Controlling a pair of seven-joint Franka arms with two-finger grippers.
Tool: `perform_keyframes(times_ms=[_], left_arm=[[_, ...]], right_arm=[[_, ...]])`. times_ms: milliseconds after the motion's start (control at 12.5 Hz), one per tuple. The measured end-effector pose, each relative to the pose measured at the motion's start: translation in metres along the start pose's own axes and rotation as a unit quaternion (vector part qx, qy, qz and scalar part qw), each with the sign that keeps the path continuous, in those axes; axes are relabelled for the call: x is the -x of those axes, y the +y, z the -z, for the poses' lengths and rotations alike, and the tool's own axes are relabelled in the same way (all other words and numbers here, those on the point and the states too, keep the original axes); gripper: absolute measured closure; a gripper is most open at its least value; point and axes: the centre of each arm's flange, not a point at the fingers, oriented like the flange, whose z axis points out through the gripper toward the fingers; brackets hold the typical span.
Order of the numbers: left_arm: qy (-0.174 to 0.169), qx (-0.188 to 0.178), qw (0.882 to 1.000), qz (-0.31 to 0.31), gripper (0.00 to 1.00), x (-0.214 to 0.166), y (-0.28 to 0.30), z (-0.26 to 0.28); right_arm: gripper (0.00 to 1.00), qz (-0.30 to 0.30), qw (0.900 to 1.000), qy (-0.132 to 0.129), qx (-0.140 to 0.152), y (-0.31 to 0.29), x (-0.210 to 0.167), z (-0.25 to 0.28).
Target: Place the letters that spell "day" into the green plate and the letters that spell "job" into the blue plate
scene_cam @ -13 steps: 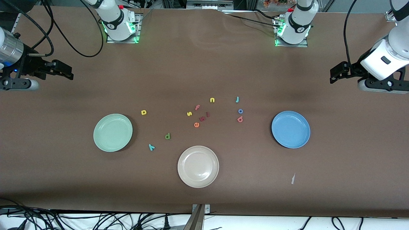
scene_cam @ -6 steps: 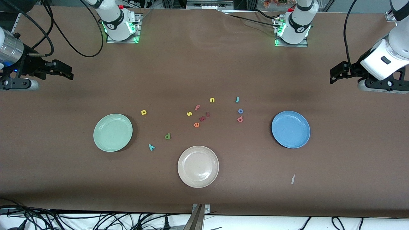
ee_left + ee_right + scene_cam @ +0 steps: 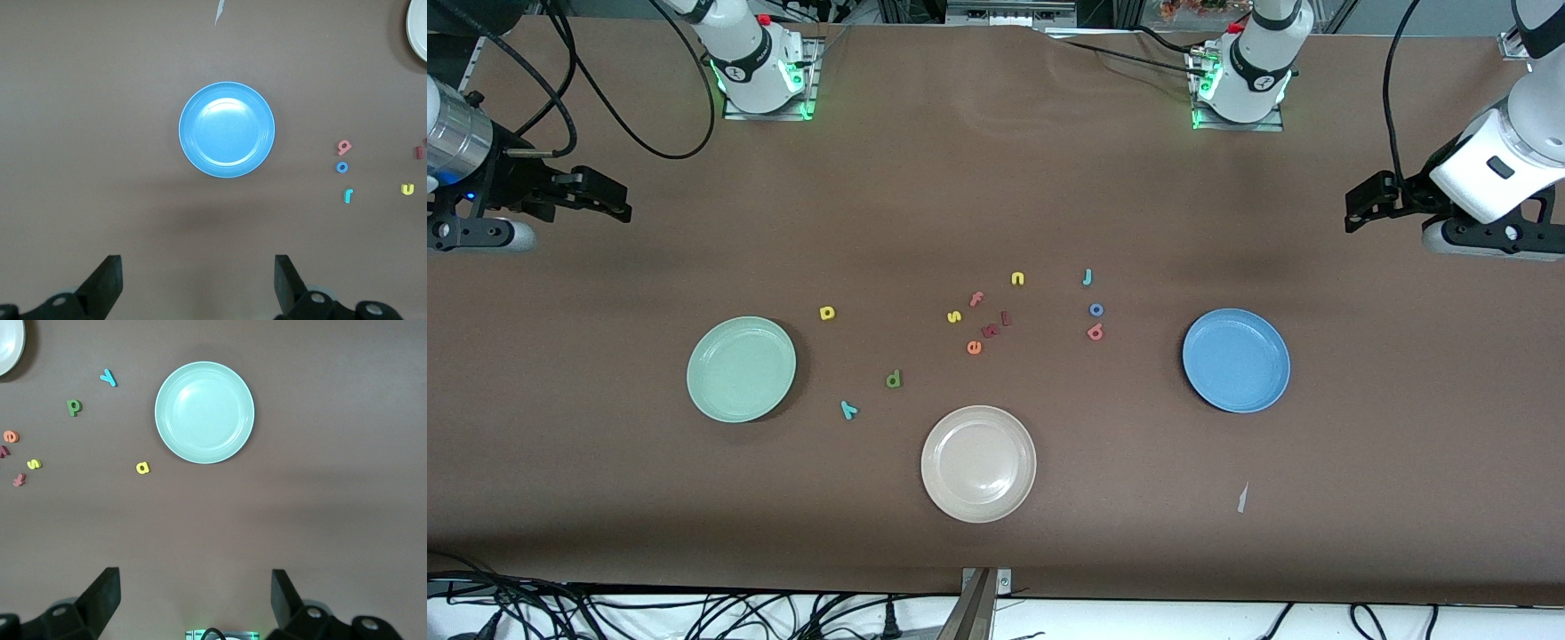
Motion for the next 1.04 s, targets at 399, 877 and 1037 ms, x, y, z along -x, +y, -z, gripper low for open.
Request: perform_keyframes(times_ms=[399, 877, 1037], left_arm=[[0.000, 0.000, 1.000, 0.000, 0.00, 0.000, 0.000, 0.000], [0.000, 0.000, 1.000, 0.000, 0.00, 0.000, 0.000, 0.000], [0.000, 0.000, 1.000, 0.000, 0.00, 0.000, 0.000, 0.000]], right_arm=[[0.00, 0.000, 1.000, 0.000, 0.000, 0.000, 0.000, 0.000], [0.00, 0.002, 1.000, 0.000, 0.000, -0.002, 0.000, 0.000], [0.00, 0.017, 1.000, 0.001, 0.001, -0.020, -0.001, -0.003]])
